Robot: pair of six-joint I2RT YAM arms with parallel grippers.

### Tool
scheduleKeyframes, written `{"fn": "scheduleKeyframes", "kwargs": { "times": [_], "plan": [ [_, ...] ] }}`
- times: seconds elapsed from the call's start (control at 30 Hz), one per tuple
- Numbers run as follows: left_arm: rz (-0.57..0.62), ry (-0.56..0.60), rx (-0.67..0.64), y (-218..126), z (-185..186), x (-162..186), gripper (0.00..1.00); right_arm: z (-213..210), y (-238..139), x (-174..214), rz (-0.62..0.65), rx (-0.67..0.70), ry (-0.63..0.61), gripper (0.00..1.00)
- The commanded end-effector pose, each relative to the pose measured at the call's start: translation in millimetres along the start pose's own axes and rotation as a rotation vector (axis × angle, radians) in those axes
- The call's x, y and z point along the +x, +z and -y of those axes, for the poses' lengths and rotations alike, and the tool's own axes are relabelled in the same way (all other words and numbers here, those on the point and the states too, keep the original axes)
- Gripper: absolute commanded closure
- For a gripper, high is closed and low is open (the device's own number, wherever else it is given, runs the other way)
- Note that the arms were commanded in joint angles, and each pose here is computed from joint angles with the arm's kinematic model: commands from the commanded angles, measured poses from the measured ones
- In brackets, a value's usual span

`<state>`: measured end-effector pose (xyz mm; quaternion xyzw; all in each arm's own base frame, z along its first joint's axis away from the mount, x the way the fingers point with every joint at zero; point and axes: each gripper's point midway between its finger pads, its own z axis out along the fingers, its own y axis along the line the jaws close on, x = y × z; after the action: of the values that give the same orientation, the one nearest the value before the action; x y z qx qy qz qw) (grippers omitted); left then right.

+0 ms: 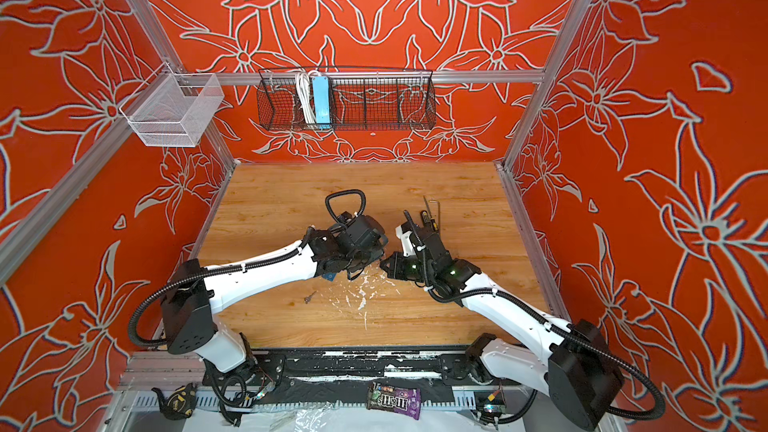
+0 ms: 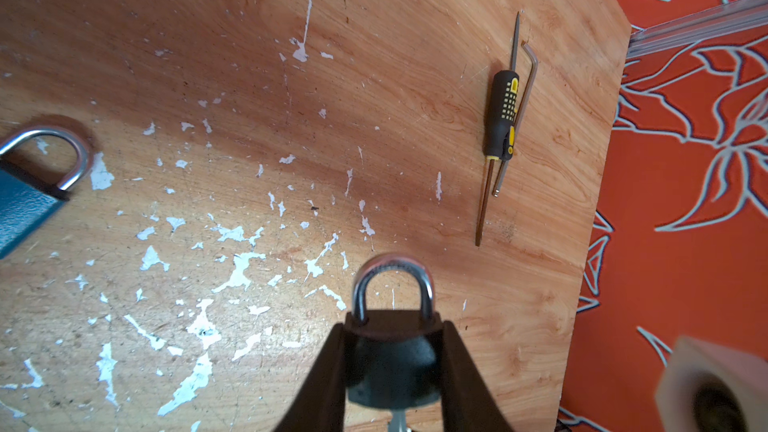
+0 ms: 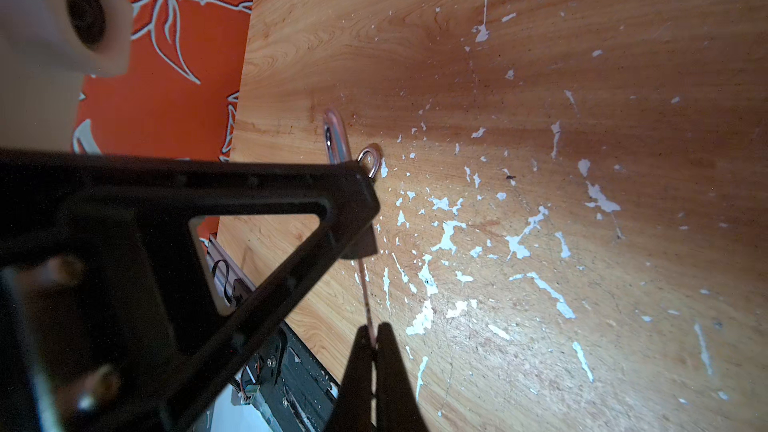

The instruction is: Unlock with the key

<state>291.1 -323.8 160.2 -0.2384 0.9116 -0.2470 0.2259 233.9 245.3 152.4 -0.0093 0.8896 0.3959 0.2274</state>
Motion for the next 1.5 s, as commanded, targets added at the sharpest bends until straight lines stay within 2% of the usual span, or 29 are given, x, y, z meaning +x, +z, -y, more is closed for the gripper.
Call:
{"fn": "scheduleKeyframes", "kwargs": {
  "times": [0.0, 0.17, 0.37, 0.63, 0.8, 1.0, 1.03, 1.23, 1.47],
  "plan": [
    [-0.074, 0.014, 0.076, -16, 22, 19, 1.00, -21, -6, -23, 0.070, -0.049, -0.052, 1.00],
    [-0.076, 0.053, 0.071, -22, 28, 26, 1.00, -18, -11, -34, 0.102, 0.014, -0.088, 1.00],
    [-0.056, 0.062, 0.010, -22, 16, 24, 1.00, -20, -14, -40, 0.130, 0.013, -0.086, 1.00],
    [-0.112, 0.010, 0.108, -30, 28, 35, 1.00, -26, -12, -43, 0.142, -0.023, -0.085, 1.00],
    [-0.160, -0.006, 0.177, -39, 39, 44, 1.00, -22, -16, -53, 0.186, 0.023, -0.116, 1.00],
    [-0.045, 0.019, 0.132, -45, 29, 22, 1.00, -25, -14, -46, 0.147, 0.009, -0.134, 1.00],
    [-0.014, 0.020, 0.119, -46, 27, 15, 1.00, -23, -15, -44, 0.145, 0.007, -0.135, 0.99],
    [0.131, 0.020, 0.069, -51, 14, -17, 1.00, -24, -26, -30, 0.141, -0.037, -0.154, 0.72],
    [0.166, 0.011, 0.097, -57, 18, -27, 1.00, -38, -28, -18, 0.114, -0.175, -0.040, 0.69]
  ]
}}
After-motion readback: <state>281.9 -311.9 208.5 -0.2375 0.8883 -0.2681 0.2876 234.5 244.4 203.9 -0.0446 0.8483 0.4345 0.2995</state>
